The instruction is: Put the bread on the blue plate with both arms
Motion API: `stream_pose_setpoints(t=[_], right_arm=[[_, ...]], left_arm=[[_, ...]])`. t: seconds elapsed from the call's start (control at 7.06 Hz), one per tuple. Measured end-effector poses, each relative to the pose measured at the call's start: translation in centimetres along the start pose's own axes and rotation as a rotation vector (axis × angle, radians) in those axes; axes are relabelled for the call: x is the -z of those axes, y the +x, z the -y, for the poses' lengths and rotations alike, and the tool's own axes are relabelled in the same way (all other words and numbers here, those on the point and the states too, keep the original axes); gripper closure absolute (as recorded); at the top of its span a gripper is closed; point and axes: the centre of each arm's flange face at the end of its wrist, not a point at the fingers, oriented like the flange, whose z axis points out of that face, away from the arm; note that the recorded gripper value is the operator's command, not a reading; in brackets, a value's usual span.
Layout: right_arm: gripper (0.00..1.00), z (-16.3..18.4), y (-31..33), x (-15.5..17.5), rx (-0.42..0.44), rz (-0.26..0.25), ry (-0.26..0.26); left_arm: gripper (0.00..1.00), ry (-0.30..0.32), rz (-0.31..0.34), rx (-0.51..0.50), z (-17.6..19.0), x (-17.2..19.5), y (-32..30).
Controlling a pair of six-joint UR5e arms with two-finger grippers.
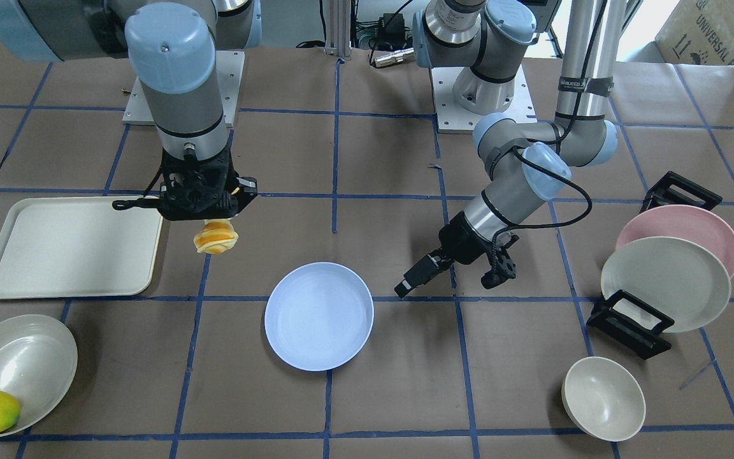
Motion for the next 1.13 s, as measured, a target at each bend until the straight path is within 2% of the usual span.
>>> stream_pose_setpoints(t=[0.28,0.42,0.71,0.85,1.13], right_arm=[[0.95,1.3,-3.7,-2.2,0.007,0.009,0.021],[0.94,2.4,-4.7,-3.3,0.012,0.013,0.030],[0.94,5.4,-7.3,-4.9,0.035,0.018,0.043],[0.94,7.0,-8.8,-6.0,0.045,0.019,0.045],[0.94,10.3,-11.2,-8.5,0.051,0.015,0.048]], left_arm=[[0.00,-0.012,0.058,-0.107,4.2,2.5,-3.9],[0.00,-0.027,0.110,-0.124,5.9,3.5,-5.1],[0.00,-0.063,0.284,-0.187,8.5,6.2,-4.0],[0.00,-0.068,0.362,-0.227,9.3,8.7,-2.4],[0.00,-0.092,0.490,-0.238,10.9,14.9,1.4]])
